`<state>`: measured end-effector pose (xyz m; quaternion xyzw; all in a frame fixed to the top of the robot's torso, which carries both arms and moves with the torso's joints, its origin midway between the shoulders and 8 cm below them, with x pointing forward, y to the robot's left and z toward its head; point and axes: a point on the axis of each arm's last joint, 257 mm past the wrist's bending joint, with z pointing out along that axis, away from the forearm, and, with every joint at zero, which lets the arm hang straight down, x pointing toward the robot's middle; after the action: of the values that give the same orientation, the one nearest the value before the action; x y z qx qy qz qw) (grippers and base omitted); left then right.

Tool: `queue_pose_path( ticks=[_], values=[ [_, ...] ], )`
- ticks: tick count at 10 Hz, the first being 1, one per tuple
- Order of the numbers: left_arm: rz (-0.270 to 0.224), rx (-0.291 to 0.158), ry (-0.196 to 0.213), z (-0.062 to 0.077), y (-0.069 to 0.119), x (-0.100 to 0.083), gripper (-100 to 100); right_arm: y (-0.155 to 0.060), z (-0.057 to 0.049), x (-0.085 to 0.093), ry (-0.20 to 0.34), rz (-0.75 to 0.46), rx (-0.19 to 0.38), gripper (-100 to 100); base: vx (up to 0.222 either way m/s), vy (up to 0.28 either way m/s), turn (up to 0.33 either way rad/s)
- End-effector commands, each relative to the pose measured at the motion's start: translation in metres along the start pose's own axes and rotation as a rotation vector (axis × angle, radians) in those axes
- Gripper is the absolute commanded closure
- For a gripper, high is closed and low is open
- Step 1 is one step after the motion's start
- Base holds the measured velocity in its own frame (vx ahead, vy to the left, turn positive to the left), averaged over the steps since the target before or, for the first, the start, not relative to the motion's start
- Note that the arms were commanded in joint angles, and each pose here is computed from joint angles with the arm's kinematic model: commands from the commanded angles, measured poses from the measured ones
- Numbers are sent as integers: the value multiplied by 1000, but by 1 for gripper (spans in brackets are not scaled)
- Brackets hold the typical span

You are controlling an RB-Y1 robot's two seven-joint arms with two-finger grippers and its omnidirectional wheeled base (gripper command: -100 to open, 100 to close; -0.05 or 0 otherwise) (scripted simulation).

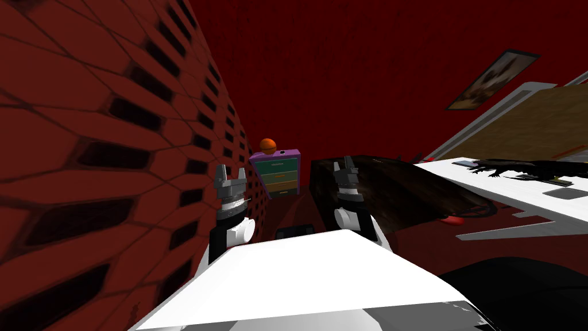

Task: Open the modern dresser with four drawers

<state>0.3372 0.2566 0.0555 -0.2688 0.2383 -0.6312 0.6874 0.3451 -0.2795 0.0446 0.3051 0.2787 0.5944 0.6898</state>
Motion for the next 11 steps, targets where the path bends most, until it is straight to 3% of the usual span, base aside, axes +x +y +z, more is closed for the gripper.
queue_pose_path(
  ticks=[1, 9, 10, 11],
  values=[
    [0, 0, 0, 0, 0, 0, 0, 0, 0, 0, 0, 0, 0, 0, 0, 0, 0],
    [0, 0, 0, 0, 0, 0, 0, 0, 0, 0, 0, 0, 0, 0, 0, 0, 0],
    [13, -20, 38, 0, 6, 5, -100, 0, 0, 0, 0, 0, 0, 0, 33, 8, 1],
    [19, -32, 53, 0, 10, 6, -100, 0, 0, 0, 0, 0, 0, 0, 59, 3, -2]
  ],
)
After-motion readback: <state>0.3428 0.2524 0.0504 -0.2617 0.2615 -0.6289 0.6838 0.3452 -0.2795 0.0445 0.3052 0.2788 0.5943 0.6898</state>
